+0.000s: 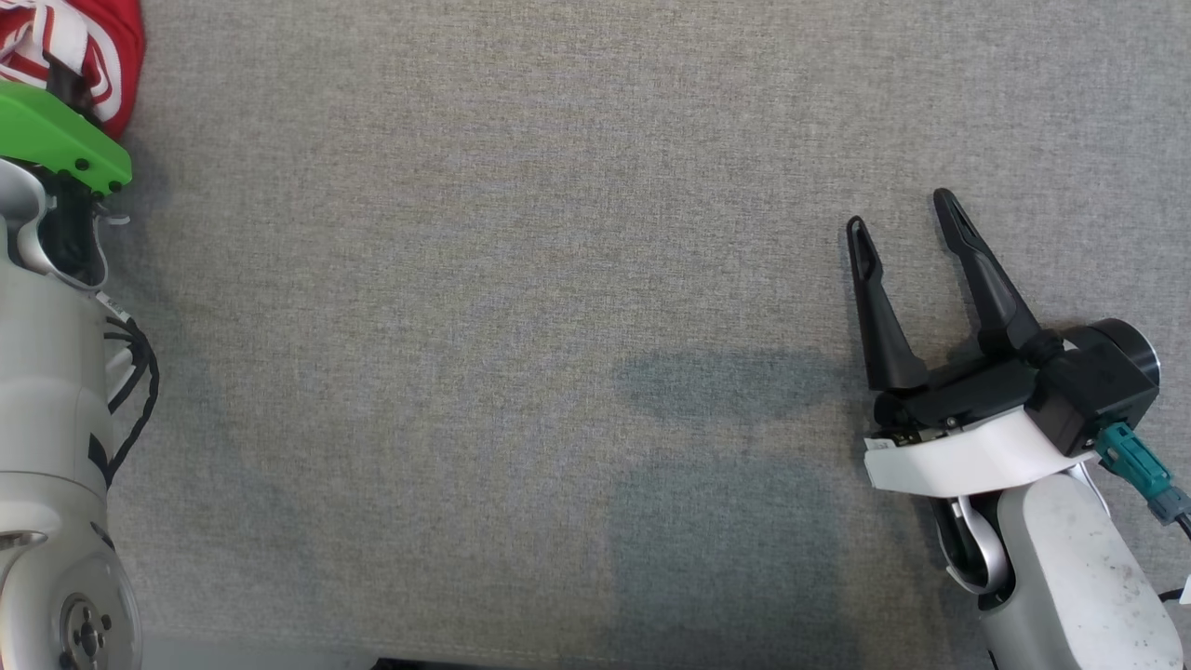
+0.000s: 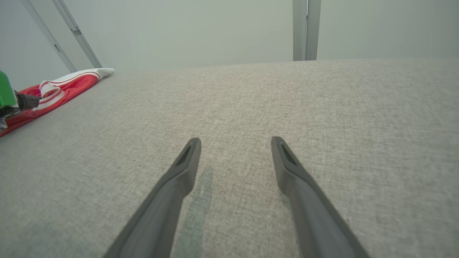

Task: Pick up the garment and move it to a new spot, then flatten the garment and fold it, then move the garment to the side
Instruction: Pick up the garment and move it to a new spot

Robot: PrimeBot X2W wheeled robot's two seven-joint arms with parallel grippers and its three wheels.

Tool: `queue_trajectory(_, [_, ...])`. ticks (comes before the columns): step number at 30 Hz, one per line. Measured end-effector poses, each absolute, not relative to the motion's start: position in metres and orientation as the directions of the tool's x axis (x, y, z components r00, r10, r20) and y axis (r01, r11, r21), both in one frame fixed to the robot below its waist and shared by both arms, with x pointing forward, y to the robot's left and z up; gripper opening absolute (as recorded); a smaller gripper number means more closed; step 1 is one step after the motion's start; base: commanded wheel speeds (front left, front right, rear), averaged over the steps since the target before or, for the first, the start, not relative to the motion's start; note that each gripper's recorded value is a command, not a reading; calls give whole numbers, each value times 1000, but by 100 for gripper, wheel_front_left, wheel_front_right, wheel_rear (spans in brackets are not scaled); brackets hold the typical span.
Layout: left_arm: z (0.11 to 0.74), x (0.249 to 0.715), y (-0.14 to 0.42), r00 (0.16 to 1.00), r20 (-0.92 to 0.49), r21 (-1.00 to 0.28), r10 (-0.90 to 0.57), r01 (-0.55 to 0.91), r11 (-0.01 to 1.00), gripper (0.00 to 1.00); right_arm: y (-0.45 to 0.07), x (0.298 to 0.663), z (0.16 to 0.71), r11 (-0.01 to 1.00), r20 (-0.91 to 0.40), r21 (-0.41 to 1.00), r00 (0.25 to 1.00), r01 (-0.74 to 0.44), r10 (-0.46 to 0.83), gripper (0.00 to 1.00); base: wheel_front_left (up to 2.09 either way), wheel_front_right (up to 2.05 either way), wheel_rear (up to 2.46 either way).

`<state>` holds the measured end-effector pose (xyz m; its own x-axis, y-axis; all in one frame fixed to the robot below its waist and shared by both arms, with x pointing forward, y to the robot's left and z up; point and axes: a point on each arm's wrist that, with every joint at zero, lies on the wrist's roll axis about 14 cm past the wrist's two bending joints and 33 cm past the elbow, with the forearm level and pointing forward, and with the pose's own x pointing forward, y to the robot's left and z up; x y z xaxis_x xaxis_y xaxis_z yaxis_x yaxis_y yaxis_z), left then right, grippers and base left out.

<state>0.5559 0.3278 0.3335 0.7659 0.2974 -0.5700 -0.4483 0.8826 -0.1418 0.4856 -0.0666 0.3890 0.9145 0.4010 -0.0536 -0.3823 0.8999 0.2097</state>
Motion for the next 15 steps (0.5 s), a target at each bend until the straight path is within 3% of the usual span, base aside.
queue_trajectory(1, [333, 556, 327, 765, -572, -141, 296, -447, 883, 100, -66, 486, 389, 900, -53, 210, 915, -382, 401, 100, 0, 0, 0])
queue_trajectory(2, [333, 555, 327, 765, -572, -140, 295, -446, 884, 56, -66, 486, 389, 900, -53, 210, 915, -382, 400, 100, 0, 0, 0])
queue_trajectory(3, [334, 555, 327, 767, -569, -137, 295, -443, 886, 0, -66, 486, 390, 900, -53, 211, 915, -382, 400, 100, 0, 0, 0])
queue_trajectory(15, [401, 562, 336, 900, -304, -124, 312, -362, 924, 0, -59, 476, 410, 893, -30, 224, 913, -390, 407, 100, 0, 0, 0])
